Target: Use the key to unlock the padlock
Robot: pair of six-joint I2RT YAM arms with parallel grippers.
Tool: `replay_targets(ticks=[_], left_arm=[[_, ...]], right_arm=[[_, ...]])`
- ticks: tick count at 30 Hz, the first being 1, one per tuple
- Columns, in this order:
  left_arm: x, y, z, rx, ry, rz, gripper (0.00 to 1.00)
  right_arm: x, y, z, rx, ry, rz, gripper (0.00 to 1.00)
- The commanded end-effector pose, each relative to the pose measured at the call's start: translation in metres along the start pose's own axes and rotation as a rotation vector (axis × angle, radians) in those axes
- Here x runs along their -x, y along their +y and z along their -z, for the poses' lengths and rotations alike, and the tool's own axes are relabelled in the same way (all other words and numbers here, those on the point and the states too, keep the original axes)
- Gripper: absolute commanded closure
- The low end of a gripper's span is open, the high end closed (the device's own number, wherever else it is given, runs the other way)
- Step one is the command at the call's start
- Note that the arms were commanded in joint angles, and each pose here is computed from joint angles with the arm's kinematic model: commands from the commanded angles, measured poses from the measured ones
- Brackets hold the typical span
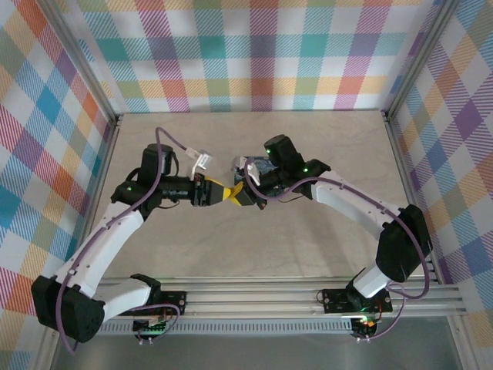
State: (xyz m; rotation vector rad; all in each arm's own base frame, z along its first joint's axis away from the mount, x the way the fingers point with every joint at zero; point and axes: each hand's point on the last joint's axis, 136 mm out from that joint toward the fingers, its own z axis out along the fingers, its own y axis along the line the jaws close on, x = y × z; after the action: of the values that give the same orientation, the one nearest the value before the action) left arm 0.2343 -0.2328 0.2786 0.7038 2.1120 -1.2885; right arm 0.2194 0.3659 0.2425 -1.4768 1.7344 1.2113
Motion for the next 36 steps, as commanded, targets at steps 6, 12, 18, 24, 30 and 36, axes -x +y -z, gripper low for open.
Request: replay_targets(ticks=[6, 12, 18, 24, 30, 36], left_arm=[[0.001, -0.007, -0.019, -0.047, 0.070, -0.032, 0.55], [0.004, -0.003, -0.022, -0.030, 0.078, -0.014, 0.96], [0.004, 0.004, -0.023, 0.005, 0.066, 0.024, 1.00], [0.010, 0.045, -0.014, 0.169, -0.041, 0.210, 1.00], [0.022, 0.076, -0.008, 0.178, -0.206, 0.434, 1.00], [0.037, 0.076, -0.008, 0.109, -0.313, 0.565, 1.00]], right_arm=[[0.008, 0.008, 0.005, 0.029, -0.018, -0.004, 1.00], [0.003, 0.006, 0.004, 0.017, -0.007, -0.014, 1.00], [-0.001, 0.000, 0.004, -0.029, -0.010, -0.020, 0.93], [0.008, -0.048, 0.030, -0.335, -0.152, -0.251, 0.56], [0.013, -0.065, 0.048, -0.387, -0.354, -0.590, 0.51], [0.029, -0.066, 0.034, -0.232, -0.414, -0.836, 0.54]])
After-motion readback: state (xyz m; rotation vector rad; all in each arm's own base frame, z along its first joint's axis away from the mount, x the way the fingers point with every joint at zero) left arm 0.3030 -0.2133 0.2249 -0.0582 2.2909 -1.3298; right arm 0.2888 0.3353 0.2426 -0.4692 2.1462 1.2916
